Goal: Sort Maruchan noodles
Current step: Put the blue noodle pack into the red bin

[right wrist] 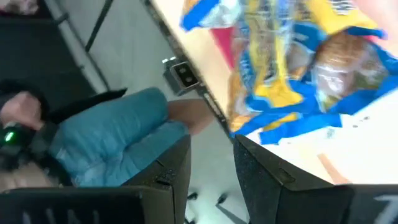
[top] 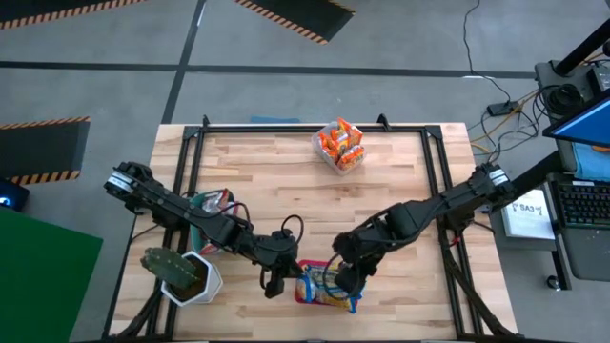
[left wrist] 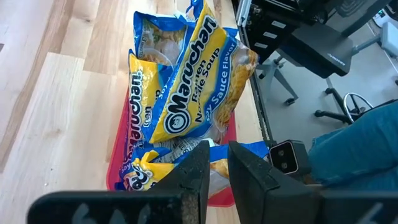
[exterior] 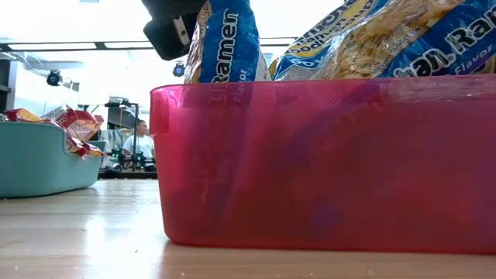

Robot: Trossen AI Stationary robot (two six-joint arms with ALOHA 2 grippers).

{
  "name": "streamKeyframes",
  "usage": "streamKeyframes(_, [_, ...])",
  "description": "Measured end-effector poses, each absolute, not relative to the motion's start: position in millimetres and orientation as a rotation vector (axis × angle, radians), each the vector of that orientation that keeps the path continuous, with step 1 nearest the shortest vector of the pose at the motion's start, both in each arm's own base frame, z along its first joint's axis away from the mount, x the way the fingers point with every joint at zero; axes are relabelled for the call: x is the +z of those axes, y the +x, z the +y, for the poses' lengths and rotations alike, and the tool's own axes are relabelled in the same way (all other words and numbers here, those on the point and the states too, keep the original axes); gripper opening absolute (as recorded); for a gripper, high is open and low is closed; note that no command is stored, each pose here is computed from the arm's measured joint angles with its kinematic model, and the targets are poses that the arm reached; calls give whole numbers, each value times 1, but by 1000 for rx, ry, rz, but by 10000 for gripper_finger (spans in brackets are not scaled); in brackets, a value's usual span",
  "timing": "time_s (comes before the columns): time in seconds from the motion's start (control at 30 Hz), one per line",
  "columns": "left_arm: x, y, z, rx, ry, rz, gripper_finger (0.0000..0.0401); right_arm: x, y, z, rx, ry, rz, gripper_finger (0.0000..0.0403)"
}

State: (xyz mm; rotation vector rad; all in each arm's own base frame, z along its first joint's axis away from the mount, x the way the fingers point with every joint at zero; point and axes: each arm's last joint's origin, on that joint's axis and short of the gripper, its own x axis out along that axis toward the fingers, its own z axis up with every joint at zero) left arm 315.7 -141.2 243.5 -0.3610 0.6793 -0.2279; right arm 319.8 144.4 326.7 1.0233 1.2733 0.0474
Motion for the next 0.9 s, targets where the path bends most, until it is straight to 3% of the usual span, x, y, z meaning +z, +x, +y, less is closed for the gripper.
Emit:
streamKeyframes(0.23, [243,315,-142,-230,-357,682,39,326,317,151,-58,1062,1238,115])
streamKeyframes(0.67, [243,312,-148,-239,-377,690,39,322,310,166,-234,1065,1123,202])
streamKeyframes(0.9, [243,313,-147,-216,-371,679,39,305,312,179,-320,1075,1110,202])
